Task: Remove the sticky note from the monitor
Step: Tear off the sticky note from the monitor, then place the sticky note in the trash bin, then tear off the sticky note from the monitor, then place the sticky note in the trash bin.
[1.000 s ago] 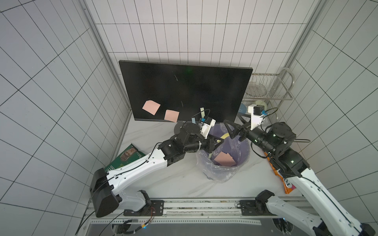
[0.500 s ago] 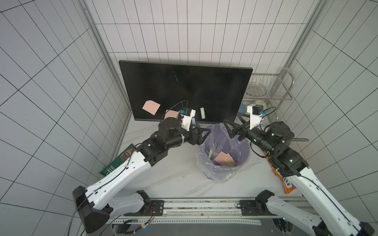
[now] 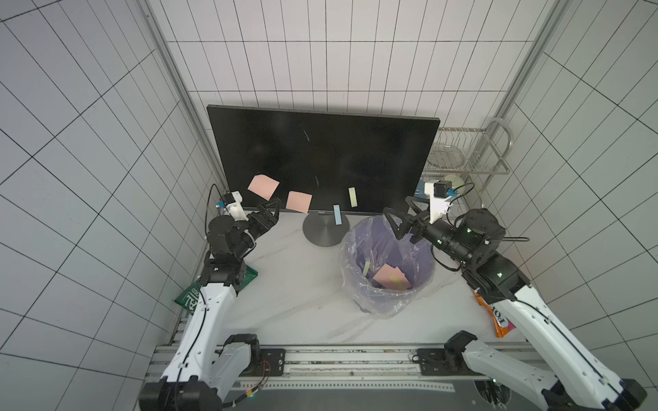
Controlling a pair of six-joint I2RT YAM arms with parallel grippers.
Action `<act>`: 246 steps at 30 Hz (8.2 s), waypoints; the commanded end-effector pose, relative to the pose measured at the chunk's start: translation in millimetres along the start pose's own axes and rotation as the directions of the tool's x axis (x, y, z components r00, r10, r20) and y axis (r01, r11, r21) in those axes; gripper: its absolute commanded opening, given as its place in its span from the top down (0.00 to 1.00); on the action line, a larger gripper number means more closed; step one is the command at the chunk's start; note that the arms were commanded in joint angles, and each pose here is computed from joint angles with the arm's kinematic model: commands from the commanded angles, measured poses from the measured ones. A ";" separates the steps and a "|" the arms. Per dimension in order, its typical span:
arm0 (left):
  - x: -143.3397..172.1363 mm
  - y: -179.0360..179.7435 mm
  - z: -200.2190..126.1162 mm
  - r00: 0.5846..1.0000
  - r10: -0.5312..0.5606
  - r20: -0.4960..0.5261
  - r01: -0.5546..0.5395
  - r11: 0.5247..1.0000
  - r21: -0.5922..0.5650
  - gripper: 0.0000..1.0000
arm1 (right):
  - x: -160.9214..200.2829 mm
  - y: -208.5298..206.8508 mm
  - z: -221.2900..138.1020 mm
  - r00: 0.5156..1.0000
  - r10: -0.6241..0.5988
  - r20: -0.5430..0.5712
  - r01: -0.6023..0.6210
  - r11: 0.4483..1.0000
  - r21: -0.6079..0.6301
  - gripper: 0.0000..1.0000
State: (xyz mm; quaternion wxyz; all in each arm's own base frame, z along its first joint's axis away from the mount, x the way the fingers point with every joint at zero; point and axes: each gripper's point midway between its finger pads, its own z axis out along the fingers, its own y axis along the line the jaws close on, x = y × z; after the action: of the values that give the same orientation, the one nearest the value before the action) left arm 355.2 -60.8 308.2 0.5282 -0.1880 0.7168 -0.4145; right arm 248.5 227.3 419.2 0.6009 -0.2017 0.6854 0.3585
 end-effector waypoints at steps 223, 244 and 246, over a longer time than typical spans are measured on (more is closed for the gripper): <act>106.2 -117.5 8.1 0.936 0.311 -0.167 -0.257 0.925 0.280 1.00 | -9.9 -5.4 -30.7 0.997 -0.076 -0.007 0.077 0.992 0.100 0.01; 269.0 -208.2 -18.3 0.597 0.739 -0.311 -0.521 0.652 0.551 0.44 | -25.4 -26.0 -50.1 0.986 -0.161 -0.032 0.164 0.955 0.246 0.01; 259.8 -209.3 -19.8 0.611 0.737 -0.290 -0.536 0.655 0.533 0.32 | -23.6 -26.3 -44.7 0.986 -0.160 -0.044 0.166 0.956 0.241 0.01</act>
State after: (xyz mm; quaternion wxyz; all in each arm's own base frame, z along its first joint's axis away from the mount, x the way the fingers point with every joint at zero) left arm 202.5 -368.8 302.1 0.4454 0.3098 0.7509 -0.3766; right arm 240.4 170.2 430.1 0.6397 -0.1787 0.7149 0.2183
